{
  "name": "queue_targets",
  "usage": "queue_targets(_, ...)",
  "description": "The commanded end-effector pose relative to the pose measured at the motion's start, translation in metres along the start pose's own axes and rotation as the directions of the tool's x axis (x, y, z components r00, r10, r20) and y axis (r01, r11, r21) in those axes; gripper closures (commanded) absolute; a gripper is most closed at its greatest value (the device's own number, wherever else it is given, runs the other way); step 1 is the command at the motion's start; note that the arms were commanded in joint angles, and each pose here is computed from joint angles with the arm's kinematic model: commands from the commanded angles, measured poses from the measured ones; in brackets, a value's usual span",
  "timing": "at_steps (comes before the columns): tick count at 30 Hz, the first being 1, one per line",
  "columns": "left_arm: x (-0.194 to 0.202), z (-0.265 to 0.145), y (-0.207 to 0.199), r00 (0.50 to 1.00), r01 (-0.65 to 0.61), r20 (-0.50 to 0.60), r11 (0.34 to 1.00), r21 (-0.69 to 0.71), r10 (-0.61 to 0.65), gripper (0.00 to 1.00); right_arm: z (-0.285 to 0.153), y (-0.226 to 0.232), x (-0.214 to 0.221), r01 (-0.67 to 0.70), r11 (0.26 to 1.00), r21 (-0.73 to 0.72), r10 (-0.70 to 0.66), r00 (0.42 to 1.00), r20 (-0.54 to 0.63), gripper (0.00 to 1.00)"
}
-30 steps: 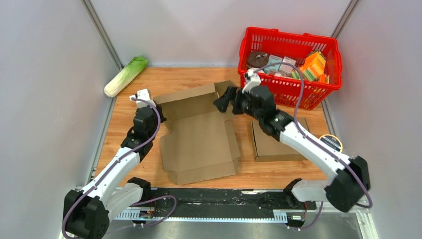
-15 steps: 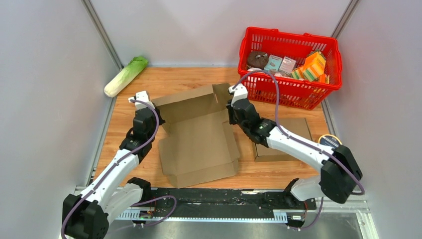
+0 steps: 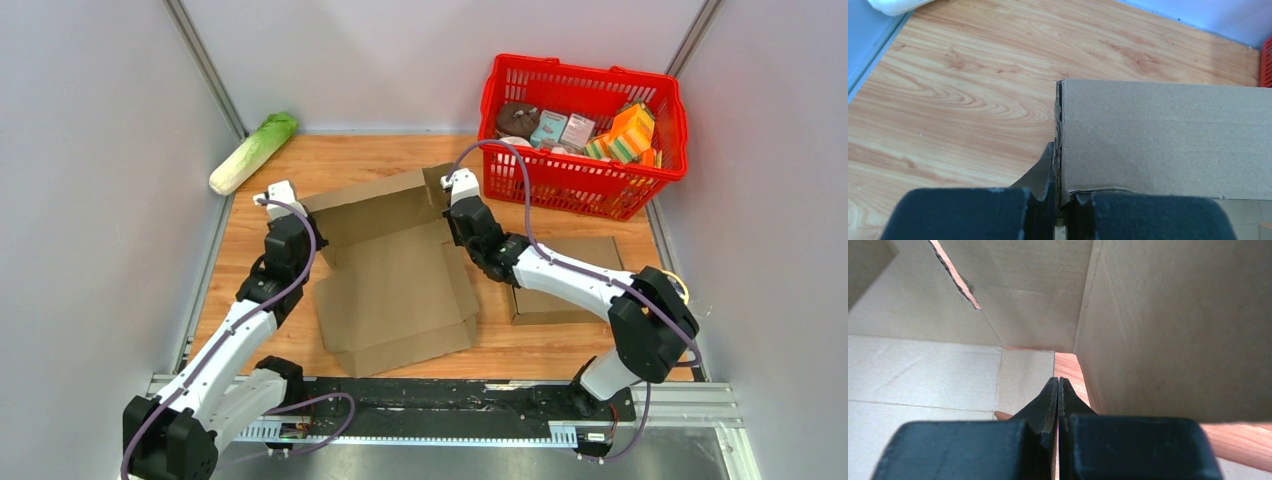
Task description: Fold the paper box
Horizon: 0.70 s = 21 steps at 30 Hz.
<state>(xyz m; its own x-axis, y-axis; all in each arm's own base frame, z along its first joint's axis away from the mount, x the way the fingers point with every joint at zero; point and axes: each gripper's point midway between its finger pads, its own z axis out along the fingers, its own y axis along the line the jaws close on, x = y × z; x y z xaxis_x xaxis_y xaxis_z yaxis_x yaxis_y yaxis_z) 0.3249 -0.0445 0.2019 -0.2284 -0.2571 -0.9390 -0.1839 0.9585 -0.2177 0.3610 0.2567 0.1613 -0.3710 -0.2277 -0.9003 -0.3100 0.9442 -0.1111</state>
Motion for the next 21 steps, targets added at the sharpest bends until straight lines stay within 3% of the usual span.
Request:
queue_targets(1,-0.031,-0.004,-0.008,0.993,0.097,0.071,0.995,0.011,-0.098,1.0,0.006,-0.004,-0.004,0.024,0.999,0.045,-0.026,0.999,0.038,1.0)
queue_targets(8,-0.027,-0.002,-0.01,0.994,0.092,0.056,0.996,0.018,-0.093,1.0,0.005,-0.011,0.001,0.04,0.995,0.092,-0.044,0.998,0.034,0.99)
queue_targets(16,-0.03,-0.003,-0.011,0.99,0.132,0.054,0.991,0.021,-0.133,1.0,0.017,0.011,0.008,-0.008,1.0,0.005,0.008,0.999,0.042,0.98)
queue_targets(21,-0.024,-0.001,-0.012,0.983,0.18,0.038,0.983,0.023,-0.181,1.0,0.011,0.036,0.002,-0.062,0.989,-0.137,0.07,0.996,0.053,0.97)
